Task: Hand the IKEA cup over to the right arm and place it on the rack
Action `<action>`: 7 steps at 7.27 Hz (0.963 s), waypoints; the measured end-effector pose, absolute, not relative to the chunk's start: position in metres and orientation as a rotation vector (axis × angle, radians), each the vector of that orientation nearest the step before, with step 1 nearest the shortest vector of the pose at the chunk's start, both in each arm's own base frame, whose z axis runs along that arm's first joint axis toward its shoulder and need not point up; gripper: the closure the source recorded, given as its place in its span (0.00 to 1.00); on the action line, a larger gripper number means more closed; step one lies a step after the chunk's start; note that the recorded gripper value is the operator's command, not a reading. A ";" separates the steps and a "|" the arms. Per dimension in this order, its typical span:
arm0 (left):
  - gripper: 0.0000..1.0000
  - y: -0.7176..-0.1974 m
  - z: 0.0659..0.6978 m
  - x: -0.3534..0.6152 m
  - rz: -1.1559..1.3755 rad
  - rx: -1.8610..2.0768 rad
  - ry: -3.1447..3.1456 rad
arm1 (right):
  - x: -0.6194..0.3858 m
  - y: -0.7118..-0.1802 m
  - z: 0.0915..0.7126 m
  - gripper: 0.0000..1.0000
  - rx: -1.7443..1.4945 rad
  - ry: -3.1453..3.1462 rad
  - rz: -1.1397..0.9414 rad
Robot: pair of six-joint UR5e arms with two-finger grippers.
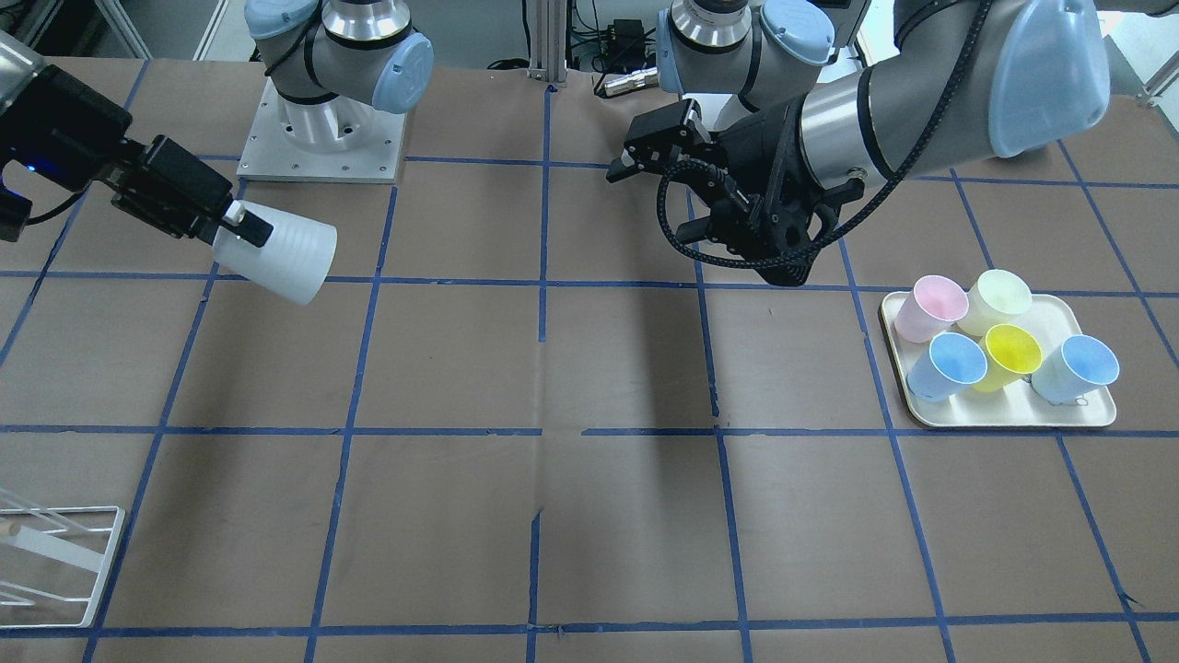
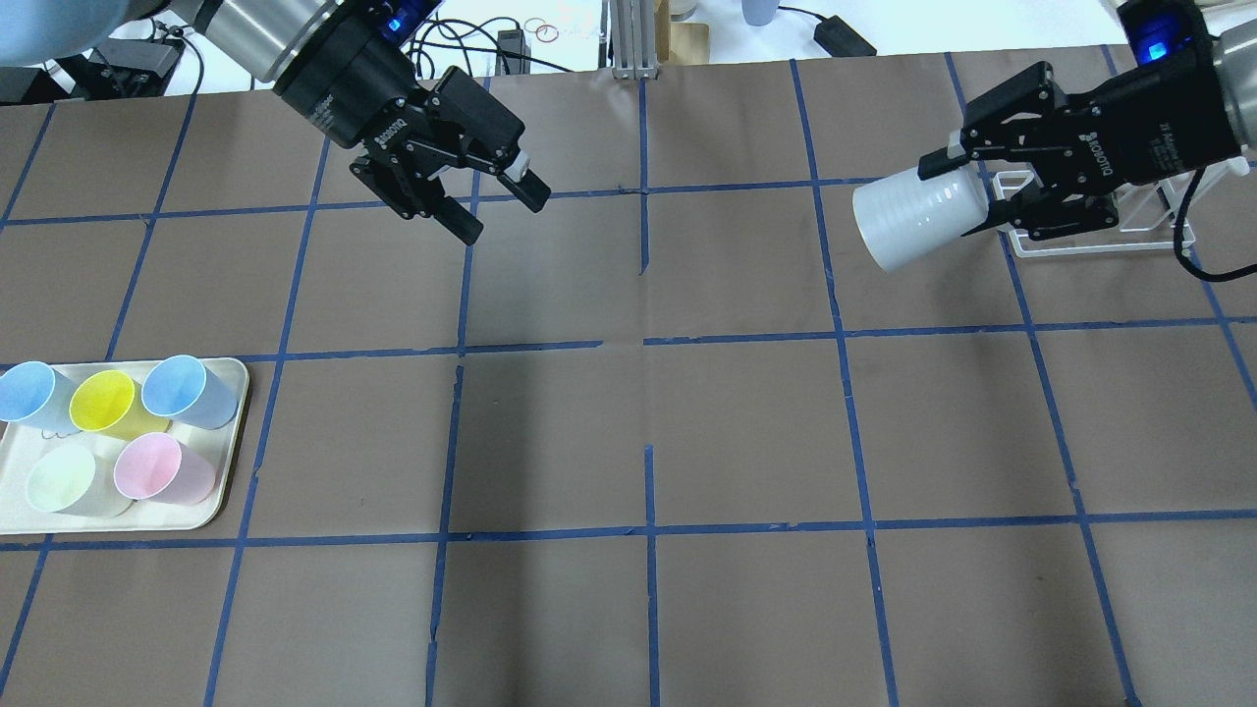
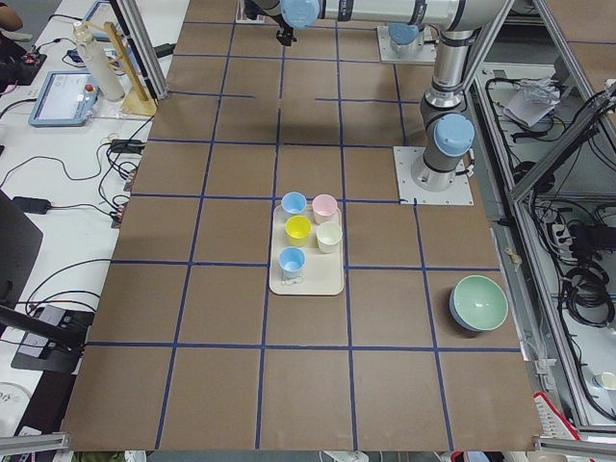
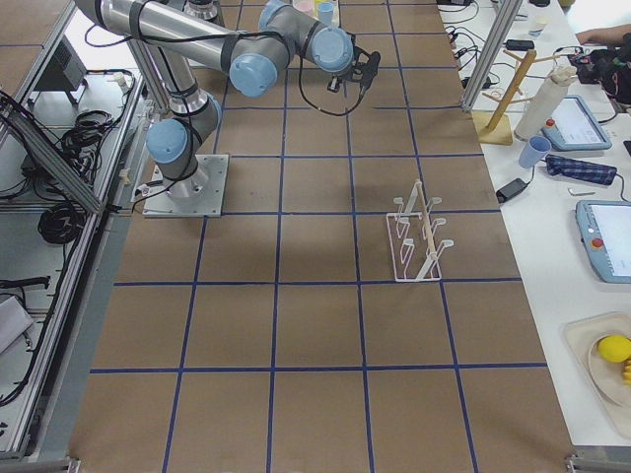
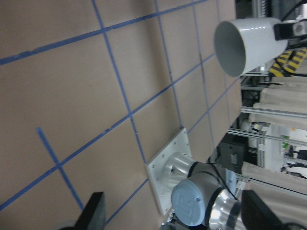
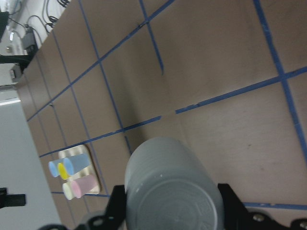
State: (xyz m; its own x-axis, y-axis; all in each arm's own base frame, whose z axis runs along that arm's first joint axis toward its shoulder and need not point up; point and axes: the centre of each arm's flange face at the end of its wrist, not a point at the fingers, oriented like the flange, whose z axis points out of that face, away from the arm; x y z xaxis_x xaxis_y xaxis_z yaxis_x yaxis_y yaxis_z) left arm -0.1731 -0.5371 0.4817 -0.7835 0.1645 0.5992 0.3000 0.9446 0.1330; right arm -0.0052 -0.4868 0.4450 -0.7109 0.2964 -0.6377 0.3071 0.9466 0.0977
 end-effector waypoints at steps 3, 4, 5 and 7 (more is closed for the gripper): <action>0.00 -0.549 0.491 -0.147 -0.210 -0.102 -2.871 | -0.032 -0.494 0.431 0.88 0.313 2.700 -0.066; 0.00 -0.553 0.498 -0.140 -0.134 -0.036 -2.958 | -0.040 -0.495 0.432 0.88 0.226 2.792 -0.101; 0.00 -0.557 0.505 -0.136 -0.053 0.005 -3.016 | -0.049 -0.498 0.437 0.88 0.130 2.879 -0.143; 0.00 -0.559 0.517 -0.130 0.078 0.085 -3.086 | -0.067 -0.515 0.441 0.88 -0.032 2.997 -0.188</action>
State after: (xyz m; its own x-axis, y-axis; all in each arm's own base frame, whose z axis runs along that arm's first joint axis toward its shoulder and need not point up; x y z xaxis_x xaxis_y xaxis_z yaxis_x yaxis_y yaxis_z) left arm -0.1305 -0.5594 0.5165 -0.9971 -0.0535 0.0547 -0.0562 0.9972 -0.0490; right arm -0.0667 -0.5150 0.4414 -0.9903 -0.0296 -0.1361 -0.0124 0.9920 -0.1256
